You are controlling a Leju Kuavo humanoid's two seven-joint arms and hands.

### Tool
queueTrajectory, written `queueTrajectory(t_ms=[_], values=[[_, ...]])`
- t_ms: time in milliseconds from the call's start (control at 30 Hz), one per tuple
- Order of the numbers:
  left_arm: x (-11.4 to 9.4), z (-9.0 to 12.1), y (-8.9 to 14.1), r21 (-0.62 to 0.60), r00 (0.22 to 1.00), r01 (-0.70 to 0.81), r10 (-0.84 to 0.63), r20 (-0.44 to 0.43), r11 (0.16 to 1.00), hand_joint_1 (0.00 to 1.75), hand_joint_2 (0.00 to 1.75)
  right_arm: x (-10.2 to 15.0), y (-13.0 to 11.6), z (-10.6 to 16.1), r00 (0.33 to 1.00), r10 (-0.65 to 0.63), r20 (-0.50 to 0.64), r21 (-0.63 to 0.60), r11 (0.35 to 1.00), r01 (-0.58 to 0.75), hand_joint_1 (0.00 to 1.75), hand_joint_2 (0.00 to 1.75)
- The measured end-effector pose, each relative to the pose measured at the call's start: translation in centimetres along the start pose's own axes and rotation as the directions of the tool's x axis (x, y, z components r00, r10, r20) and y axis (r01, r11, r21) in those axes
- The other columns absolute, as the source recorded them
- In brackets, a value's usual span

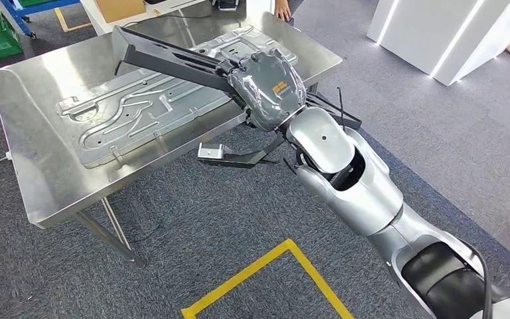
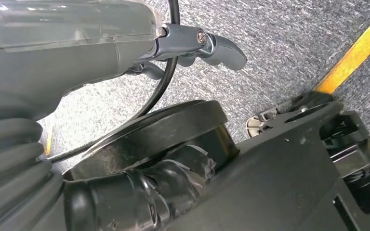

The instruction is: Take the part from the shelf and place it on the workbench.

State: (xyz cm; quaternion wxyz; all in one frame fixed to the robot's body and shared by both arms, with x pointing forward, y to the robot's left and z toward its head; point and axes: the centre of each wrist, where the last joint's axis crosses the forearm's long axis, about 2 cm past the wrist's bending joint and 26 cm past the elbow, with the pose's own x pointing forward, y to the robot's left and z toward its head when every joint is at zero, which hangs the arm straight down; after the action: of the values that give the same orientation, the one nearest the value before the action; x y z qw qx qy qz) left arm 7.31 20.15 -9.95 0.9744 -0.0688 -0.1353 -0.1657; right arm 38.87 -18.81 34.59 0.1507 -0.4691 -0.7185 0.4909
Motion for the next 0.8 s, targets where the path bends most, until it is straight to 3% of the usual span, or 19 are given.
queueTrajectory(t_ms=[800], values=[[0.04,0.00,0.12,0.002,1.000,-0.010,0.010,0.009,1.000,0.00,1.75,-0.07,0.17,0.00,1.000,-0.006,0.004,0.009,1.000,0.006,1.75,1.75]])
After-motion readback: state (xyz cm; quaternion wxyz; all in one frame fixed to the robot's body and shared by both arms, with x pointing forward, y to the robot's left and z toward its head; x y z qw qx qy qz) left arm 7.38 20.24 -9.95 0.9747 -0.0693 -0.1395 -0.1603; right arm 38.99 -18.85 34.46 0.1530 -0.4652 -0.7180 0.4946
